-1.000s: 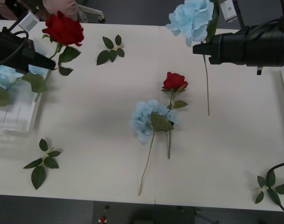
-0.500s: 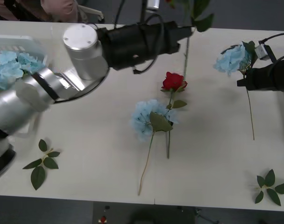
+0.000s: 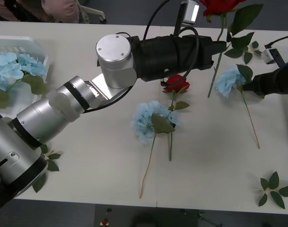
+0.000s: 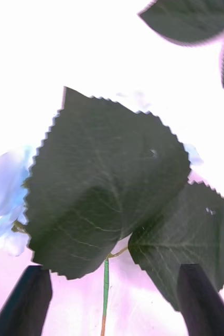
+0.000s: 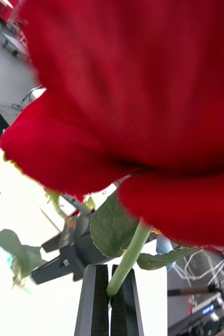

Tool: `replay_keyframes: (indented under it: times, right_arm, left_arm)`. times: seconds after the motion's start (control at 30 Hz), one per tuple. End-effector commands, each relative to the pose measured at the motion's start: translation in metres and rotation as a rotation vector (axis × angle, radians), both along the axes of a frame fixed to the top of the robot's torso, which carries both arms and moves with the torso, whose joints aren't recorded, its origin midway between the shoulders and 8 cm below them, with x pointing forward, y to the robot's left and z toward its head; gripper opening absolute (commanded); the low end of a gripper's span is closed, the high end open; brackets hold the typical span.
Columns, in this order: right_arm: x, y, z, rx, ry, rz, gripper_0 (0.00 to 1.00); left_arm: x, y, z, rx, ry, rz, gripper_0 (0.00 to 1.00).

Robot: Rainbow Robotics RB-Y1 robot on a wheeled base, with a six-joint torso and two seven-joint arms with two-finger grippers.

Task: Put the red flowers into the right box and the blue flowers into the left box

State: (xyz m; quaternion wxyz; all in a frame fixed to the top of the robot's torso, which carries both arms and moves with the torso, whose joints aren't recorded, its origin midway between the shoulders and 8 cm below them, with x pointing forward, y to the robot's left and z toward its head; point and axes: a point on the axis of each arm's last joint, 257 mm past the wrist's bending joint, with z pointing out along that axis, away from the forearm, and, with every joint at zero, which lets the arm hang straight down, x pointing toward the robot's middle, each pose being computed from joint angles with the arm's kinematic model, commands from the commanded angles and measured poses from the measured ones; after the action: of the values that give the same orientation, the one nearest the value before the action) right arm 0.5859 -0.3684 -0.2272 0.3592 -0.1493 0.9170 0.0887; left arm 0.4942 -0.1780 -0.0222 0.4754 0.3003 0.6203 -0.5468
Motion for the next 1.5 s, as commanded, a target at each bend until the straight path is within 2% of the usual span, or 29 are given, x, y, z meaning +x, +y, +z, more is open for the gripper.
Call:
replay_keyframes:
  times: [0.03,0.17,0.37,0.53,0.67,0.87,1.13,1.3,1.43,1.5]
  right_arm:
    - [0.006,-0.006,0.049,-0.056,-0.105,0.128,0.73]
    - [-0.006,0.010,0.077,-0.013,-0.154,0.248,0.73]
    - [-0.058,0.061,0.120,0.025,-0.285,0.467,0.73]
    - [-0.100,0.105,0.131,0.110,-0.405,0.474,0.73]
    - [-0.121,0.124,0.129,0.139,-0.456,0.446,0.73]
    - [-0.125,0.145,0.126,0.195,-0.502,0.456,0.73]
    - [-0.118,0.187,0.123,0.382,-0.568,0.406,0.73]
    - [-0.118,0.208,0.127,0.448,-0.594,0.403,0.73]
    - [-0.113,0.223,0.130,0.454,-0.633,0.413,0.73]
    - [-0.108,0.228,0.129,0.452,-0.649,0.413,0.64]
  left_arm:
    - [0.000,0.015,0.017,-0.008,-0.007,-0.008,0.00]
    - [-0.002,0.019,0.022,0.012,-0.039,-0.022,0.00]
    - [-0.004,0.024,0.028,0.026,-0.031,-0.032,0.00]
    - [-0.006,0.031,0.025,0.090,-0.024,-0.011,0.00]
    - [-0.016,0.032,0.022,0.124,-0.019,0.002,0.00]
    - [-0.027,0.034,0.021,0.146,-0.022,0.011,0.00]
    - [-0.035,0.024,0.027,0.124,-0.021,0.008,0.00]
    - [-0.037,0.014,0.046,-0.046,0.119,0.014,0.00]
    - [-0.035,0.012,0.050,-0.088,0.145,0.026,0.00]
    - [-0.036,0.013,0.052,-0.130,0.196,0.014,0.00]
